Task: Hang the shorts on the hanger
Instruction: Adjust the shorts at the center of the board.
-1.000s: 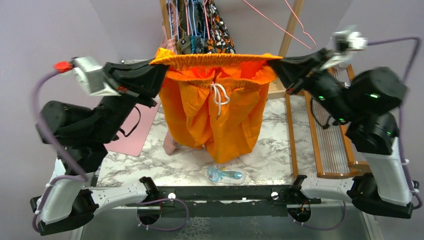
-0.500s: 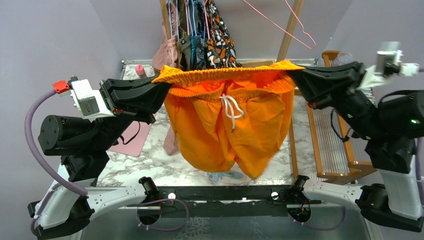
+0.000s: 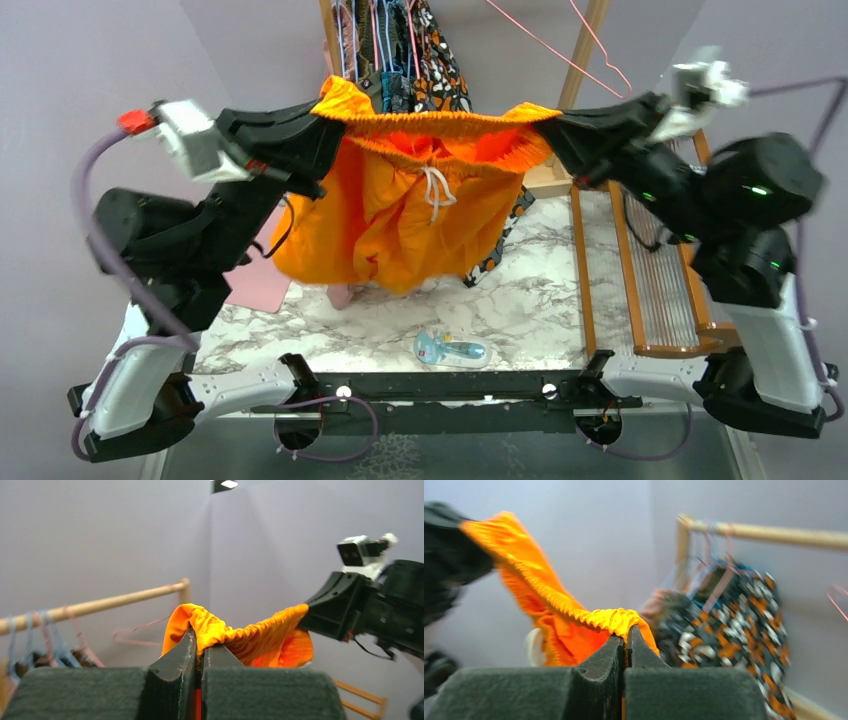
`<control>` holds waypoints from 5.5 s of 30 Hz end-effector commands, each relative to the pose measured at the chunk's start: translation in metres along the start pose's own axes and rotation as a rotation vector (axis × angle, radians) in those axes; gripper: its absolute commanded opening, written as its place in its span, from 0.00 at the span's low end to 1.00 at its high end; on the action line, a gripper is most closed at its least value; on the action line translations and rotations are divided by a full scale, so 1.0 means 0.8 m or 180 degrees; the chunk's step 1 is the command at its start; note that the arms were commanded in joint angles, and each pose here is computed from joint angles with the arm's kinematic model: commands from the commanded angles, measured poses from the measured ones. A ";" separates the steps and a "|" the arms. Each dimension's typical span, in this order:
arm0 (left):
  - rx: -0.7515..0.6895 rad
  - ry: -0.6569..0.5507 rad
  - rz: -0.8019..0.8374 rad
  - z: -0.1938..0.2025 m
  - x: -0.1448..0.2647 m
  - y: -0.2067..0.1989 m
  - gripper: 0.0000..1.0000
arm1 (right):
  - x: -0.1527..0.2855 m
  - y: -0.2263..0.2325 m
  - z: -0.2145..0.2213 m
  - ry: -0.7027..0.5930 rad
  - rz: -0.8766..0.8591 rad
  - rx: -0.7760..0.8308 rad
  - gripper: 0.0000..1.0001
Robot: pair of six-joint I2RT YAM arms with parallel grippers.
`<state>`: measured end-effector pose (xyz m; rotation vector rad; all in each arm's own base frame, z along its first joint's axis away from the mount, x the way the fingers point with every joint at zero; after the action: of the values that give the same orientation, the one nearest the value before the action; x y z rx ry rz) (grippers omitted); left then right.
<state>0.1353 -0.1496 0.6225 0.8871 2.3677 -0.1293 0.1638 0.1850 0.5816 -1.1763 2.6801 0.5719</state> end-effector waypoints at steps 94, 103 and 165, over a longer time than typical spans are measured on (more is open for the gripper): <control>0.0299 0.1558 -0.0527 0.256 0.128 -0.016 0.00 | 0.047 -0.100 0.238 0.0881 0.1090 -0.0223 0.01; 0.0733 0.2761 -0.1060 0.408 0.218 -0.039 0.00 | 0.088 -0.136 0.381 0.1564 0.1693 -0.0743 0.01; 0.0877 0.3794 -0.1383 0.526 0.298 -0.063 0.00 | 0.146 -0.176 0.511 0.2206 0.2411 -0.0910 0.01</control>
<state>0.1736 -0.1673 0.1630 0.5917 3.6711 -0.0256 0.1936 0.1847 0.1727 -0.4224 3.6468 0.7143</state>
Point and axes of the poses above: each gripper's point midway between its finger pads, its own x axis back along the fingers, its own y axis along the line the jaws close on, z = x × y, the point moved 5 cm from there along x, back along the fingers, and after that the axes turned 12 degrees about -x, right-handed, at the moved point
